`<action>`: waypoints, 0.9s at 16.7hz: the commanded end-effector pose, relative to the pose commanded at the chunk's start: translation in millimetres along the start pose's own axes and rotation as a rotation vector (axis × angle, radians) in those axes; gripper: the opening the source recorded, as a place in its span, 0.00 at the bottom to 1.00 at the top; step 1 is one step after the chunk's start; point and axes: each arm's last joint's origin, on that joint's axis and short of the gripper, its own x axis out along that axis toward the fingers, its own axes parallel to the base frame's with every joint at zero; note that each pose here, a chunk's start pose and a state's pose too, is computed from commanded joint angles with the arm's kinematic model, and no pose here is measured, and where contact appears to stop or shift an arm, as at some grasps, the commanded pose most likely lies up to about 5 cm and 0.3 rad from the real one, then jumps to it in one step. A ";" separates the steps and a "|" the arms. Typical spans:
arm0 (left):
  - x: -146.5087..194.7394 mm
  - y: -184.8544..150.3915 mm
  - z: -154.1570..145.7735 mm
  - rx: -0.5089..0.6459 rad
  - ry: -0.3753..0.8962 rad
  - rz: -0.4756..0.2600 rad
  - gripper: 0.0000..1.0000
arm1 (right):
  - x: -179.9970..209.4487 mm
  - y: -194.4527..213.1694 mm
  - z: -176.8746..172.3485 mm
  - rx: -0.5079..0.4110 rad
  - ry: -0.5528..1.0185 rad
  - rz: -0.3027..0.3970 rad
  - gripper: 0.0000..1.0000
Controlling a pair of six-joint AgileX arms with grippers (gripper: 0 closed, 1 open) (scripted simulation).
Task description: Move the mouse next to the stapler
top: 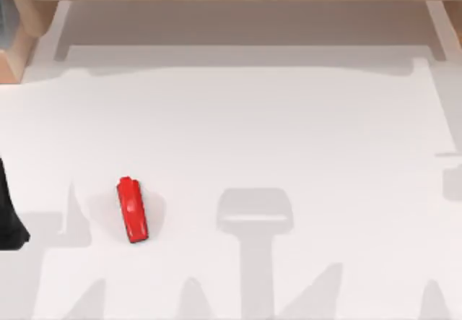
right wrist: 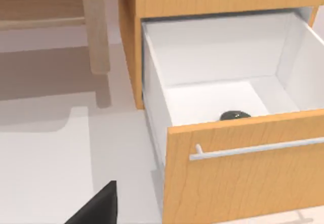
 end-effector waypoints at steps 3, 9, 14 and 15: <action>0.0 0.0 0.0 0.000 0.000 0.000 1.00 | 19.3 -9.7 46.9 -0.001 0.145 -0.047 1.00; 0.0 0.0 0.0 0.000 0.000 0.000 1.00 | 71.7 -29.8 105.0 -0.012 0.367 -0.090 1.00; 0.0 0.0 0.0 0.000 0.000 0.000 1.00 | 126.9 -47.6 129.6 -0.029 0.548 -0.088 1.00; 0.0 0.0 0.0 0.000 0.000 0.000 1.00 | 138.0 -51.0 132.9 -0.034 0.578 -0.084 1.00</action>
